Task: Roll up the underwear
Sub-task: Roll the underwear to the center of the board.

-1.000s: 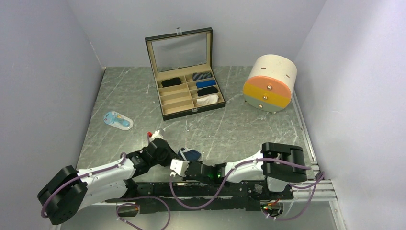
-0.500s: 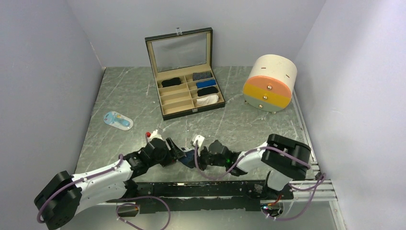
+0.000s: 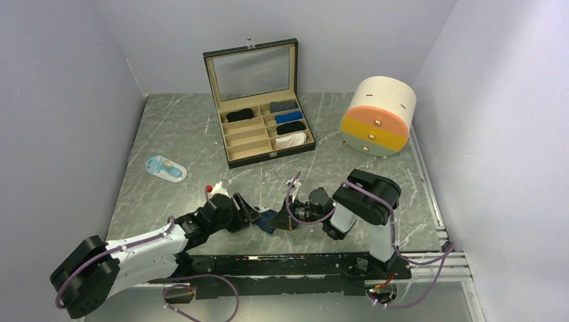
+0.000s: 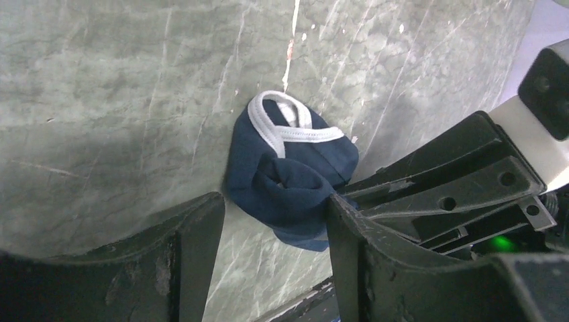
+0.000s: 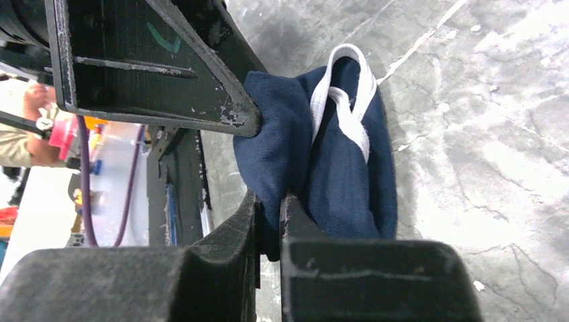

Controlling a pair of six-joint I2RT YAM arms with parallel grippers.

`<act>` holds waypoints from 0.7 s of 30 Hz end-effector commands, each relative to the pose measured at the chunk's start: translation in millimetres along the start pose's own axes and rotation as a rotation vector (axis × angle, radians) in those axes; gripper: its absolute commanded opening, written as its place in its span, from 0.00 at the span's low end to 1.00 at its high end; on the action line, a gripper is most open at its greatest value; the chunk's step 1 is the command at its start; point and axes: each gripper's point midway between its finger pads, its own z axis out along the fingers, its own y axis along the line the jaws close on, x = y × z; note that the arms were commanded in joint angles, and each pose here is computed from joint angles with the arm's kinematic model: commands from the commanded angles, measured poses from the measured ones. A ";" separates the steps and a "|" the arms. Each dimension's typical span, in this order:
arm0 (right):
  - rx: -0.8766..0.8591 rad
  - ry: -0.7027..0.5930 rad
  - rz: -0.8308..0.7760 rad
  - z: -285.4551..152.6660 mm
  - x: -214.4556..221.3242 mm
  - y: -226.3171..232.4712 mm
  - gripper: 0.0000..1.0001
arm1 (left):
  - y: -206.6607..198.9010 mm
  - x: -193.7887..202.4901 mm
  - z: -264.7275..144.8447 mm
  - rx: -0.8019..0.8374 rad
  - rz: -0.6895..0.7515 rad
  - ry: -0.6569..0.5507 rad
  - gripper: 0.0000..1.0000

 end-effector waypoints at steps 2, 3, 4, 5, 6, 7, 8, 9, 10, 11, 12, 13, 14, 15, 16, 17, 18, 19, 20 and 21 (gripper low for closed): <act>0.003 0.054 0.114 -8.1 21.8 -6.4 0.08 | 27.0 14.1 6.8 -0.065 -0.016 0.038 0.65; 0.009 0.058 0.115 -8.2 22.8 -7.6 0.09 | 25.6 13.9 7.8 -0.055 -0.027 0.035 0.67; 0.017 0.059 0.115 -8.0 23.0 -9.1 0.09 | 24.8 14.2 8.4 -0.045 -0.039 0.034 0.68; 0.024 0.062 0.114 -8.2 23.6 -10.5 0.10 | 23.0 14.4 8.8 -0.032 -0.052 0.032 0.69; 0.030 0.066 0.111 -8.0 24.2 -11.6 0.10 | 25.3 15.1 9.3 -0.034 -0.068 0.030 0.70; 0.034 0.068 0.108 -7.7 23.9 -12.2 0.11 | 28.4 15.1 10.0 -0.046 -0.084 0.026 0.70; 0.037 0.070 0.105 -7.6 24.1 -13.0 0.11 | 31.9 16.0 10.7 -0.060 -0.093 0.026 0.69; 0.041 0.071 0.103 -7.4 23.6 -13.5 0.11 | 35.9 16.4 11.8 -0.077 -0.093 0.026 0.67; 0.044 0.070 0.099 -7.4 22.9 -13.7 0.12 | 40.9 17.2 12.9 -0.100 -0.089 0.027 0.65; 0.047 0.070 0.094 -7.4 22.6 -14.0 0.12 | 46.7 18.1 14.1 -0.124 -0.084 0.028 0.61; 0.049 0.071 0.087 -7.6 22.0 -13.9 0.13 | 52.6 19.2 15.2 -0.148 -0.075 0.030 0.55; 0.051 0.072 0.082 -7.6 21.1 -13.7 0.15 | 57.9 20.1 16.0 -0.168 -0.065 0.031 0.48; 0.052 0.072 0.077 -7.7 19.6 -12.9 0.20 | 62.5 20.5 16.8 -0.187 -0.054 0.032 0.43; 0.054 0.069 0.067 -8.0 17.2 -11.9 0.25 | 66.8 21.1 17.1 -0.205 -0.043 0.033 0.40; 0.061 0.078 0.055 -8.9 17.3 -11.7 0.31 | 70.9 21.9 16.8 -0.223 -0.034 0.036 0.36; 0.065 0.082 0.038 -9.3 14.5 -10.4 0.34 | 71.7 21.4 17.0 -0.227 -0.027 0.036 0.32; 0.076 0.087 0.009 -9.7 11.5 -10.6 0.36 | 71.8 21.3 16.9 -0.227 -0.020 0.036 0.29; 0.097 0.096 -0.014 -10.1 8.1 -12.0 0.39 | 71.9 20.8 16.6 -0.229 -0.017 0.035 0.28; 0.112 0.099 -0.045 -10.4 3.0 -10.6 0.42 | 70.8 19.4 16.4 -0.227 -0.010 0.030 0.28; 0.140 0.108 -0.079 -11.6 -1.1 -12.1 0.44 | 69.2 18.4 16.0 -0.224 -0.001 0.028 0.27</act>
